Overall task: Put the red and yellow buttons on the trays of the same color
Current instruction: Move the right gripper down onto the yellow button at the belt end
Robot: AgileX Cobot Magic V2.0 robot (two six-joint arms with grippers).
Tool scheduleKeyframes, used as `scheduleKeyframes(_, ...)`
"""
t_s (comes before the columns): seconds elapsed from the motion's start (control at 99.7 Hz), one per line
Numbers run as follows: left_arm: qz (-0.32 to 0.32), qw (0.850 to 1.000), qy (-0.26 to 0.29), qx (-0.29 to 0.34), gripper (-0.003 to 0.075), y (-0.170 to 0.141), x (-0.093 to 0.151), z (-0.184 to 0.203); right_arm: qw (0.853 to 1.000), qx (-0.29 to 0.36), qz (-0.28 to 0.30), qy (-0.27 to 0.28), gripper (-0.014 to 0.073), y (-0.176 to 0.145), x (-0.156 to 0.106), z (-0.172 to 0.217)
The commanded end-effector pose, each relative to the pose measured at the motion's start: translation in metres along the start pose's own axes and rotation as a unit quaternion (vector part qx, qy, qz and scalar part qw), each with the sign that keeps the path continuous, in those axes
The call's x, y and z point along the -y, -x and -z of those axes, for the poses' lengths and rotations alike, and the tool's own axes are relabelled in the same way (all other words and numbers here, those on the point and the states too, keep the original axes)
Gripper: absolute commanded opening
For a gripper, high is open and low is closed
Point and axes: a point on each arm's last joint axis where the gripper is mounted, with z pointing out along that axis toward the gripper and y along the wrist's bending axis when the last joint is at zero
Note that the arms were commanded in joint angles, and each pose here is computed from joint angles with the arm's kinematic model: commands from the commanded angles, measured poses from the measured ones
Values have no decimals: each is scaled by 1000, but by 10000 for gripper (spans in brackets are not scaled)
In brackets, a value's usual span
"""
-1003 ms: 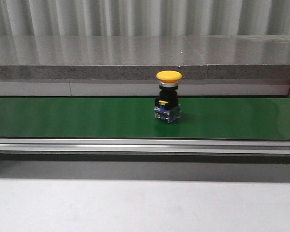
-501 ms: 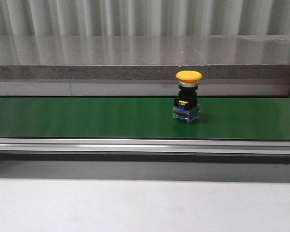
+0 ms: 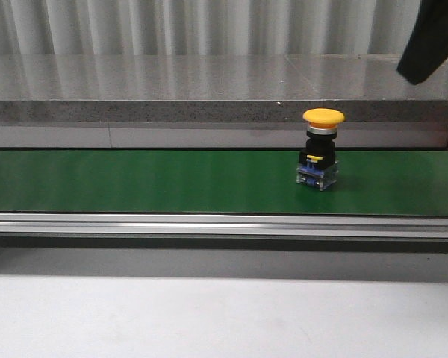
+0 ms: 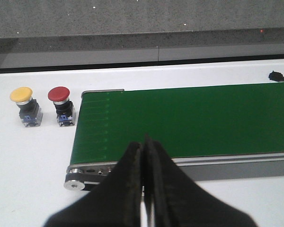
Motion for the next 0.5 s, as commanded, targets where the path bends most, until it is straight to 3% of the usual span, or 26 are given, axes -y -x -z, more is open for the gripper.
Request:
scheduleKeyframes(0.0, -3, 999, -7, 46, -19, 14, 1, 3, 999, 40, 15, 1, 605, 13, -8, 0)
scheduleKeyframes(0.401, -3, 999, -7, 46, -19, 14, 1, 3, 999, 44, 25, -1, 602, 28, -11, -53)
scheduleKeyframes(0.491, -3, 999, -7, 46, -19, 14, 1, 3, 999, 45, 22, -5, 562, 29, -8, -62)
